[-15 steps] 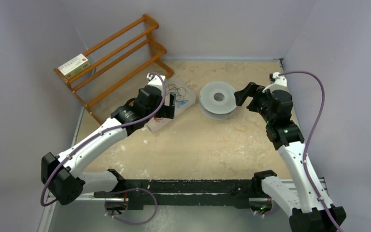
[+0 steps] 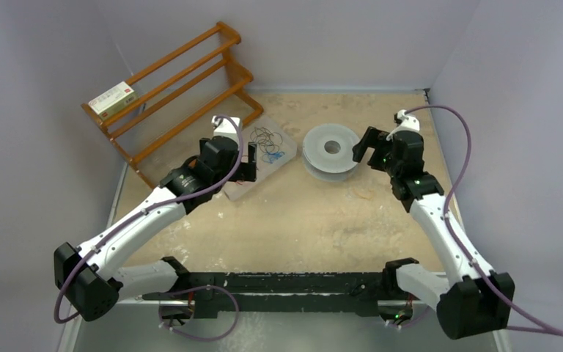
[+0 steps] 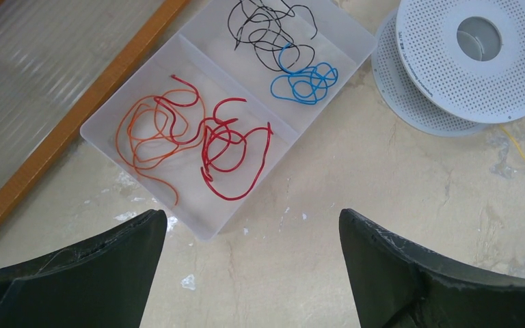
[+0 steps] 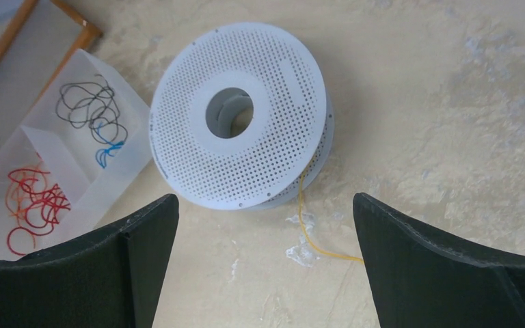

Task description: Wrap the cables

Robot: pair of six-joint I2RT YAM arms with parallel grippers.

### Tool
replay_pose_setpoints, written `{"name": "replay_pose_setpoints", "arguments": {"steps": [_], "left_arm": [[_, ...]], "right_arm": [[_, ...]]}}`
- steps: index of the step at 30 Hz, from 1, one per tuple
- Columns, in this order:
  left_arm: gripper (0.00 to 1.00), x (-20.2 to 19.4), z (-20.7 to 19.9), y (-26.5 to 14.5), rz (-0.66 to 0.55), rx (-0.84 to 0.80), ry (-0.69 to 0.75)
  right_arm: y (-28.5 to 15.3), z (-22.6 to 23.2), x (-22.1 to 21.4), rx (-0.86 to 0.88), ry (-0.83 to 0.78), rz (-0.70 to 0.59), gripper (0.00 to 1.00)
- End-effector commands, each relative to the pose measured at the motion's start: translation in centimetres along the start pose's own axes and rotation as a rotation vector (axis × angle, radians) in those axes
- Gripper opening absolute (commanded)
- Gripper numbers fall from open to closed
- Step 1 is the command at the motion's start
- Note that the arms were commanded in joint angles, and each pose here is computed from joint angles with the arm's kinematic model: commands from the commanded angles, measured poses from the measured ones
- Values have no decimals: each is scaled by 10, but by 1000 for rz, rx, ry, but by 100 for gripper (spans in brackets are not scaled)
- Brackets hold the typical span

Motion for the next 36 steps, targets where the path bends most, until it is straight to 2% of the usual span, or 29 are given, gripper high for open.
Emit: {"name": "replay_pose_setpoints", "arguments": {"steps": [1,6,16,24,36], "left_arm": [[96,10,6,-9,-53,11,-10],[94,8,13,-10,-46,43,-4],[94,4,2,-9,-34,-18,-1],[93,3,2,-10,-33,-20,3],[93,-1,3,-7,-21,-10,13]], "right_arm": [[27,1,-5,34,58,-4,98],[55,-14,-22,31,116,49,96],[91,-16,-40,194,290,144,91],[116,-27,-51,236,407,190,86],[138,-31,-66,314,500,232,66]]}}
Point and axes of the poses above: each gripper's point midway between its finger pads, its own y axis out along the fingers, its own z axis along the line the jaws close on, x = y × z, the point moved 1 cm from there along -y, back along the fingers, and after that the axes turned 11 degrees about y, right-handed, at the moved point
